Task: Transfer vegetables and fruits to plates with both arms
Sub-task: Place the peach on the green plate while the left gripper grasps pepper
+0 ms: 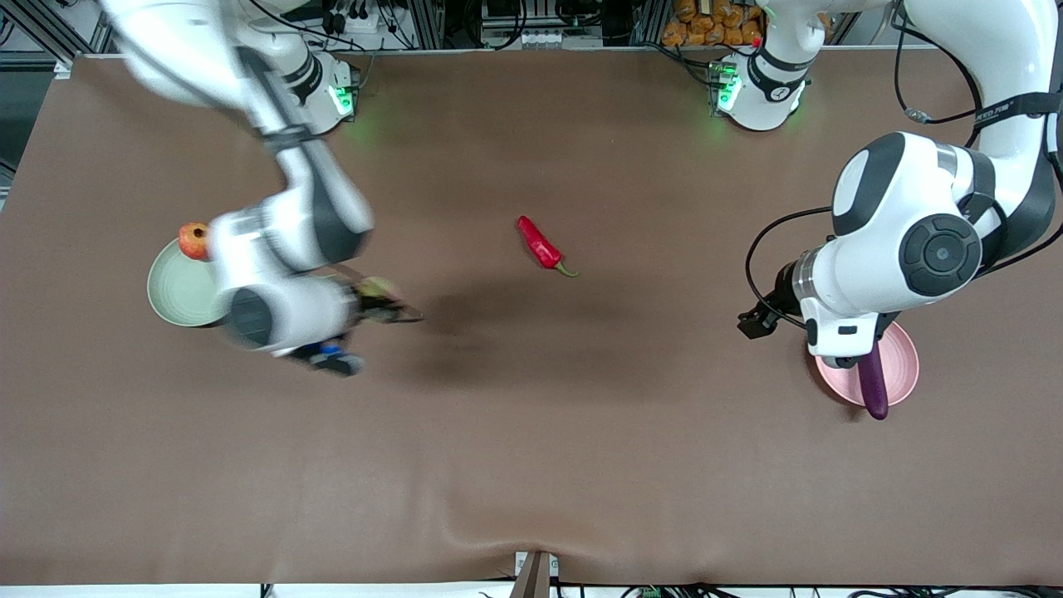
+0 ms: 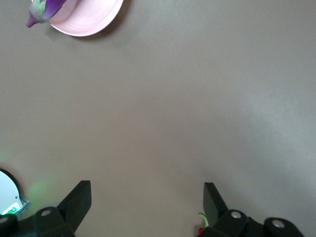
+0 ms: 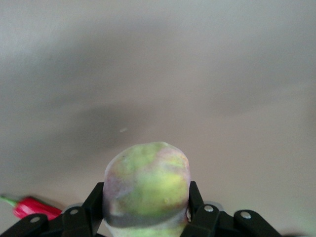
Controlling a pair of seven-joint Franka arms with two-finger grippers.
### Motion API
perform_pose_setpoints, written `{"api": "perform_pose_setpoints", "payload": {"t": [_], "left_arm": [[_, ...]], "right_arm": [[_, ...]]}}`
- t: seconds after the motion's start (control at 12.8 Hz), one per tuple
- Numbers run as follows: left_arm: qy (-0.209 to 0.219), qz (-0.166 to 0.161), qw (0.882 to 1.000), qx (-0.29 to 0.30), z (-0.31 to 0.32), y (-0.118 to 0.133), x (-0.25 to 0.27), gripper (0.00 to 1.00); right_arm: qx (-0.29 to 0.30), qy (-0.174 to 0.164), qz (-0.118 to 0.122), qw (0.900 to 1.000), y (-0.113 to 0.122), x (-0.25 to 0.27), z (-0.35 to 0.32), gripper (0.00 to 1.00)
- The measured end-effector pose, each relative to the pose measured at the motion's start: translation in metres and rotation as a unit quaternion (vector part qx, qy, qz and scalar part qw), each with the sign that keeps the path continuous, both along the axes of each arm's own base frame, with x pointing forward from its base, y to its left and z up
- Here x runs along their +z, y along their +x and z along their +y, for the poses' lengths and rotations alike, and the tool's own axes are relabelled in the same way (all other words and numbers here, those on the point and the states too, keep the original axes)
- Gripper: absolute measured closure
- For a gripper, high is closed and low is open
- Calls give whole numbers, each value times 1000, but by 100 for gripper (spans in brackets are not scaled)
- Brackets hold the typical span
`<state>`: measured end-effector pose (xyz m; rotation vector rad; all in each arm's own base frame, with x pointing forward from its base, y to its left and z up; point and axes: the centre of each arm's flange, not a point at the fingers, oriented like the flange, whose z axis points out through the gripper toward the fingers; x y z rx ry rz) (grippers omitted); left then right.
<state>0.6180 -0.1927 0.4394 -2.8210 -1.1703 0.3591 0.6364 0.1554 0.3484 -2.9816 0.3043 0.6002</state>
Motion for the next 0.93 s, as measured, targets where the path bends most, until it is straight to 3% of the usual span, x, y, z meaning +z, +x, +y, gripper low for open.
{"api": "perform_pose_setpoints", "payload": {"t": [0.16, 0.47, 0.93], "left_arm": [[7, 22, 1000, -13, -42, -13, -25, 0], [32, 59, 998, -20, -143, -50, -95, 0], [14, 22, 1000, 1, -208, -67, -130, 0]], "right_arm": [[46, 26, -7, 999, 11, 8, -96, 31], [93, 29, 3, 995, 3, -6, -203, 31], [100, 44, 14, 994, -32, -67, -283, 31]]}}
